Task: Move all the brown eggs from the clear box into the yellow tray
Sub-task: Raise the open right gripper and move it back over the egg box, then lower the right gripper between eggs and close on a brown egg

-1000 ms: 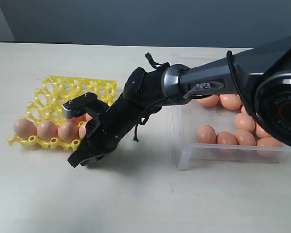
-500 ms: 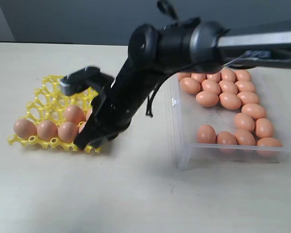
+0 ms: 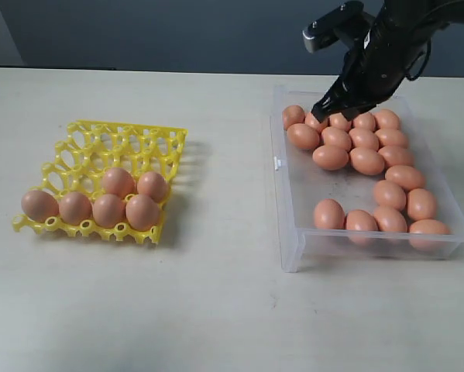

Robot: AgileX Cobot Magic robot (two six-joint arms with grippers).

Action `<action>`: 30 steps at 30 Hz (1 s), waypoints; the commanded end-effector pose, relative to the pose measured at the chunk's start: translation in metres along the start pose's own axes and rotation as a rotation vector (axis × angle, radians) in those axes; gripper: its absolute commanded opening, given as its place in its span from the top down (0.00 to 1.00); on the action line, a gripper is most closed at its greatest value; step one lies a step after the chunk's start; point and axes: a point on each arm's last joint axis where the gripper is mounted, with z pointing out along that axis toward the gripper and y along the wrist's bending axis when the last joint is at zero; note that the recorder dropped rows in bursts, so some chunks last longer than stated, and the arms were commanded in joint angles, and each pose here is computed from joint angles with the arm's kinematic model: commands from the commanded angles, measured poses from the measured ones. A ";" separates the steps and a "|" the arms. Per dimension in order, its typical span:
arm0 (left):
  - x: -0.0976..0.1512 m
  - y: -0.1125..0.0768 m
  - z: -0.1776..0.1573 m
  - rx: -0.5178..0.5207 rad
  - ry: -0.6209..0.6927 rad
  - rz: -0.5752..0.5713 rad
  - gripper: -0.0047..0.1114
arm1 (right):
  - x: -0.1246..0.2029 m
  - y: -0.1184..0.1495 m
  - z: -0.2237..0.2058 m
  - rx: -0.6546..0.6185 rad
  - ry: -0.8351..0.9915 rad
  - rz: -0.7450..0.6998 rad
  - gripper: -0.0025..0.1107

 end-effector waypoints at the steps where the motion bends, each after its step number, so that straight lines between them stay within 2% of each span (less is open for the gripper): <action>1: 0.002 0.000 0.001 0.002 0.007 0.001 0.85 | -0.003 0.001 0.024 -0.043 -0.035 -0.096 0.86; 5: 0.002 0.000 0.001 0.002 0.007 0.001 0.85 | -0.004 0.003 0.041 -0.040 -0.036 -0.142 0.58; 7: 0.002 0.000 0.001 0.002 0.007 0.001 0.85 | -0.002 0.003 0.049 -0.030 -0.016 -0.170 0.49; 9: 0.002 0.000 0.001 0.002 0.007 0.001 0.85 | 0.001 0.002 0.057 -0.022 0.013 -0.194 0.50; 14: 0.002 0.000 0.001 0.002 0.007 0.001 0.85 | 0.007 0.005 0.074 -0.039 0.067 -0.201 0.65; 23: 0.002 0.000 0.001 0.002 0.007 0.001 0.85 | 0.013 0.007 0.093 -0.056 0.111 -0.208 0.66; 24: 0.002 0.000 0.001 0.002 0.007 0.001 0.85 | 0.014 0.008 0.094 -0.062 0.121 -0.206 0.65; 27: 0.002 0.000 0.001 0.002 0.007 0.001 0.85 | 0.017 0.010 0.099 -0.077 0.149 -0.176 0.49; 30: 0.002 0.000 0.001 0.002 0.007 0.001 0.85 | 0.018 0.011 0.101 -0.081 0.160 -0.174 0.49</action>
